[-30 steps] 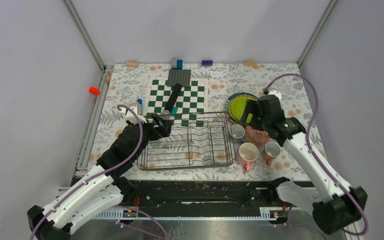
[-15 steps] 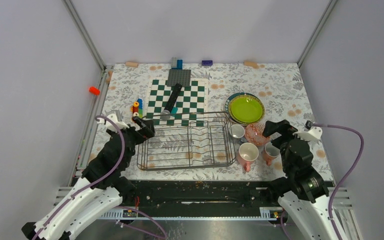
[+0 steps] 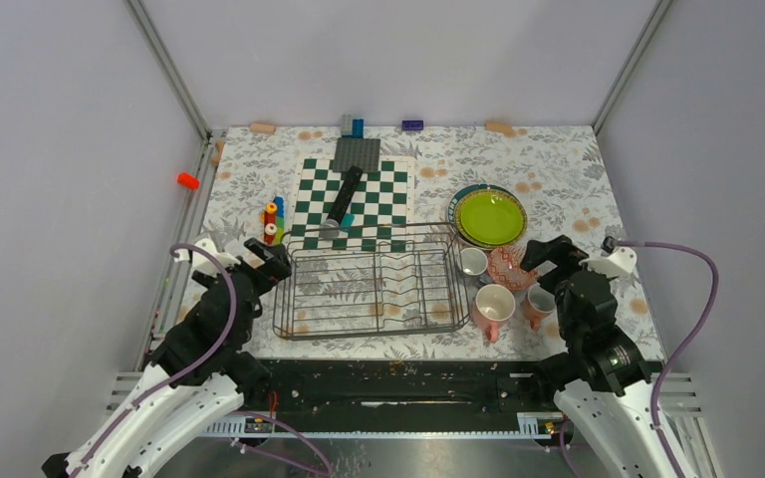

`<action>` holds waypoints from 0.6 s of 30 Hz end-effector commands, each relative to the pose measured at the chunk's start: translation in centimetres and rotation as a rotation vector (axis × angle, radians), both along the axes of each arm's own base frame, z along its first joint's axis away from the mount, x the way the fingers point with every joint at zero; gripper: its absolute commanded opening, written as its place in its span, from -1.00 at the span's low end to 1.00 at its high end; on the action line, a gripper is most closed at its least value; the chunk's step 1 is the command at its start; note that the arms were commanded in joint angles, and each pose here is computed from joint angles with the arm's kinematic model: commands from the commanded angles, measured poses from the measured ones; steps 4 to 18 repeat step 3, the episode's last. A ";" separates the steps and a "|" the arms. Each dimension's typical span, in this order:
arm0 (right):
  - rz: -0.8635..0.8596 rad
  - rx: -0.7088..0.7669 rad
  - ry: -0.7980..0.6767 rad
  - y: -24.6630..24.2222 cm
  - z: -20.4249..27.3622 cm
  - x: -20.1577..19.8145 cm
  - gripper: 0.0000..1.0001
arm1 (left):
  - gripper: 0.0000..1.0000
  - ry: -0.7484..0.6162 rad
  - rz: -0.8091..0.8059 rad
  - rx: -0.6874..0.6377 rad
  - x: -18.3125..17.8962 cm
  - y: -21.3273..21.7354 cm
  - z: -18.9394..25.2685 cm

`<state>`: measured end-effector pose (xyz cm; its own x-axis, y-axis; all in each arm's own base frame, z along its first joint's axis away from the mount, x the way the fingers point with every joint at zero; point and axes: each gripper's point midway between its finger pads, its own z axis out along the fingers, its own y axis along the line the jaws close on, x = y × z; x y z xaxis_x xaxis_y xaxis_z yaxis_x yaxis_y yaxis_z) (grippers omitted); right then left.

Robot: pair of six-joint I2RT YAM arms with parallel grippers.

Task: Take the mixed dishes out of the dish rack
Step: Reset both arms

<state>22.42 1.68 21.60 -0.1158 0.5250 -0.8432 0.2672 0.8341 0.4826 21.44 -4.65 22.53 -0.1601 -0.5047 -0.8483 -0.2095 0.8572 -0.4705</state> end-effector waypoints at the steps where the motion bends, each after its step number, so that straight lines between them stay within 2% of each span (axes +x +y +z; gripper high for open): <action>1: -0.032 -0.011 -0.035 -0.6 1.6 0.2 0.99 | 0.97 -0.031 0.060 -0.006 0.1 1.0 1.3; 18: -0.032 -0.012 -0.037 -0.7 1.6 0.2 0.99 | 0.97 -0.026 0.058 -0.003 0.2 0.9 1.2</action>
